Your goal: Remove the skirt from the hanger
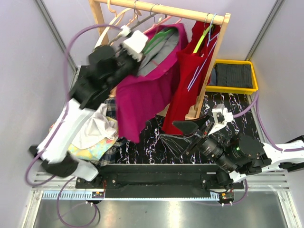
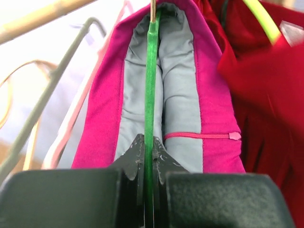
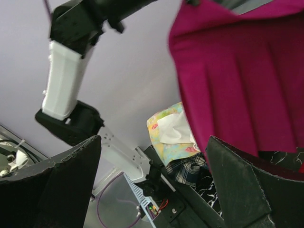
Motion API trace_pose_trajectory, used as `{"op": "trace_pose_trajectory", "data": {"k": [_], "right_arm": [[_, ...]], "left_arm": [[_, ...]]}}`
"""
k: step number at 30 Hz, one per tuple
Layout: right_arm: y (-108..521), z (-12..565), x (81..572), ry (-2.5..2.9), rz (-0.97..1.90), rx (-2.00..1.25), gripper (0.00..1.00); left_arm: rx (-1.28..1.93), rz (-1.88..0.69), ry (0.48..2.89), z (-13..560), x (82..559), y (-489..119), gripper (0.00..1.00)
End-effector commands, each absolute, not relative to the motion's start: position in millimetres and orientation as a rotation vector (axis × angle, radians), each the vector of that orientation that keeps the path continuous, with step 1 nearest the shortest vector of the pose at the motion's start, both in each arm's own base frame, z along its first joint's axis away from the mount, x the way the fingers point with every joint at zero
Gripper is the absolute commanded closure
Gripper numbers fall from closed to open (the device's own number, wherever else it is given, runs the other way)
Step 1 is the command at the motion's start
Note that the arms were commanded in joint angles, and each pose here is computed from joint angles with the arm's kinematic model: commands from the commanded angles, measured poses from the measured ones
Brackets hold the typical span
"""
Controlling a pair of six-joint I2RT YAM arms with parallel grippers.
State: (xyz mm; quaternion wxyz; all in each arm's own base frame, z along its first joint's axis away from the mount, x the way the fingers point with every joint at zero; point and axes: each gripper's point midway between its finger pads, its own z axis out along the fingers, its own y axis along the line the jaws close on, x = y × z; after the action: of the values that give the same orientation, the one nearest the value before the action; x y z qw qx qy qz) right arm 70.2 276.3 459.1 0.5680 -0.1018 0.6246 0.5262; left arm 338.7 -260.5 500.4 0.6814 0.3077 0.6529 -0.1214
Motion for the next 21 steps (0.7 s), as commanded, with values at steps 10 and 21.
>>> {"op": "trace_pose_trajectory", "data": {"k": [10, 21], "right_arm": [[258.9, 505.7, 92.6, 1.371, 1.102, -0.148, 0.00], [272.5, 563.8, 114.5, 1.220, 0.842, -0.238, 0.00]], "left_arm": [[0.795, -0.327, 1.237, 556.9, 163.9, -136.1, 1.00], [0.801, -0.387, 1.231, 558.2, 84.2, -80.3, 1.00]]}}
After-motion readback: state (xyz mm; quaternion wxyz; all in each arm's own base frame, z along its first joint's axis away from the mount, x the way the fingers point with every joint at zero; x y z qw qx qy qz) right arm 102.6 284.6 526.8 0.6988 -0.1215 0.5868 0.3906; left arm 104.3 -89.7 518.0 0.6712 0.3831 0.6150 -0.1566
